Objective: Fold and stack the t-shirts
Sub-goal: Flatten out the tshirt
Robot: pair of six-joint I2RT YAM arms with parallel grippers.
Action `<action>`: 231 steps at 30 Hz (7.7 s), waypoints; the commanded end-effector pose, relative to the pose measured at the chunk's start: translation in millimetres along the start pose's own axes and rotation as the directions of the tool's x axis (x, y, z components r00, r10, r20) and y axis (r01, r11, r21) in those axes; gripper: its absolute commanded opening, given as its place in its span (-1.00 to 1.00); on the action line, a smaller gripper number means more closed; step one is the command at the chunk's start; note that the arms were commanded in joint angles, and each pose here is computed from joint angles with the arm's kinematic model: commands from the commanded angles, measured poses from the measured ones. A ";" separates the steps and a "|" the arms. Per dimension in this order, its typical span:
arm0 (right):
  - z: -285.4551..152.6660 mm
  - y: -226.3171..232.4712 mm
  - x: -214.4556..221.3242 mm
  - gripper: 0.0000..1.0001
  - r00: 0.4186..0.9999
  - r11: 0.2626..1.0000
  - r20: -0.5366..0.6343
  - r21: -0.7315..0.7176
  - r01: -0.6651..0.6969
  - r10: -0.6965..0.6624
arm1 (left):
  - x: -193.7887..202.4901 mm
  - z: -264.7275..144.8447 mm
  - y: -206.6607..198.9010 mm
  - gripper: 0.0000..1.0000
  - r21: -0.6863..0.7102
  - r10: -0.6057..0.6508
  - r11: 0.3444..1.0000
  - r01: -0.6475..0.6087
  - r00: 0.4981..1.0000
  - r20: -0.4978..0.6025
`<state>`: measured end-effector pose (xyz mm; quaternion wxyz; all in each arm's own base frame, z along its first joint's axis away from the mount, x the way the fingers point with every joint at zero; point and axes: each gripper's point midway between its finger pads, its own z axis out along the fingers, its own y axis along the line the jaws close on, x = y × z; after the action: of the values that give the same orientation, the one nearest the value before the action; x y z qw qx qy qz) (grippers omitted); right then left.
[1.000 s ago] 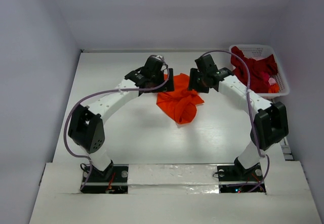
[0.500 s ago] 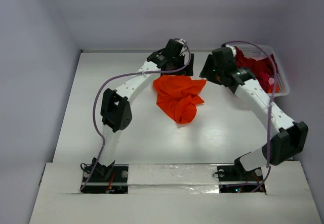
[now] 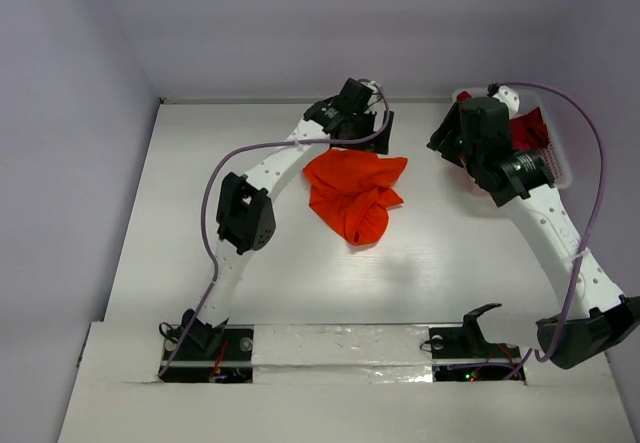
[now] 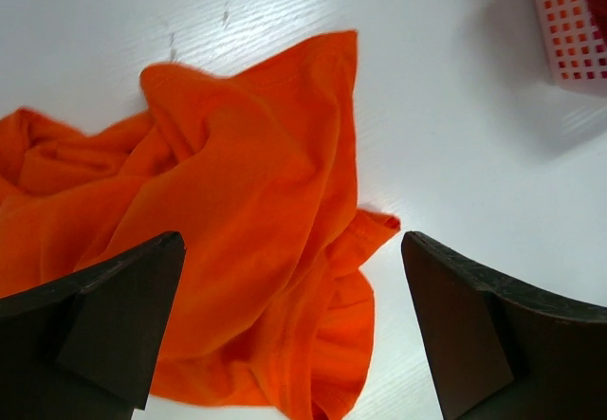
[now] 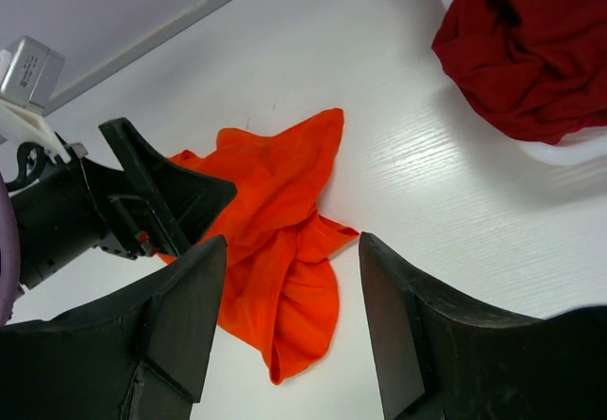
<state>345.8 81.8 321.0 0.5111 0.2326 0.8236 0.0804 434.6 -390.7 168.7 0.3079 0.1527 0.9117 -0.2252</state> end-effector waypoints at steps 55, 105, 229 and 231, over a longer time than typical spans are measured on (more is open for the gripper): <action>1.7 -16.4 28.4 0.26 0.998 1.000 -0.051 -0.003 -0.026 0.026 | 42.3 87.0 0.4 -0.88 0.048 0.053 0.998 -0.051 0.998 -0.041; 55.7 51.5 70.8 0.15 0.954 0.969 -0.265 -0.235 0.077 -0.140 | -22.6 -243.4 281.5 -1.00 -0.430 -0.334 0.633 0.643 0.729 0.598; 185.3 87.7 206.2 -1.00 0.768 0.942 -0.551 -0.258 0.214 -0.325 | 20.6 -223.8 313.2 0.98 -0.202 -0.611 0.592 0.780 0.597 0.520; 182.5 96.1 186.2 -1.00 0.779 0.933 -0.521 -0.267 0.240 -0.350 | 22.3 -223.0 313.3 0.98 -0.204 -0.612 0.590 0.781 0.598 0.518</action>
<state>439.7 228.1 76.8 0.2125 0.0417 0.9658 0.1424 432.6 -8.1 201.4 0.3728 -0.3524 0.8441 -0.1561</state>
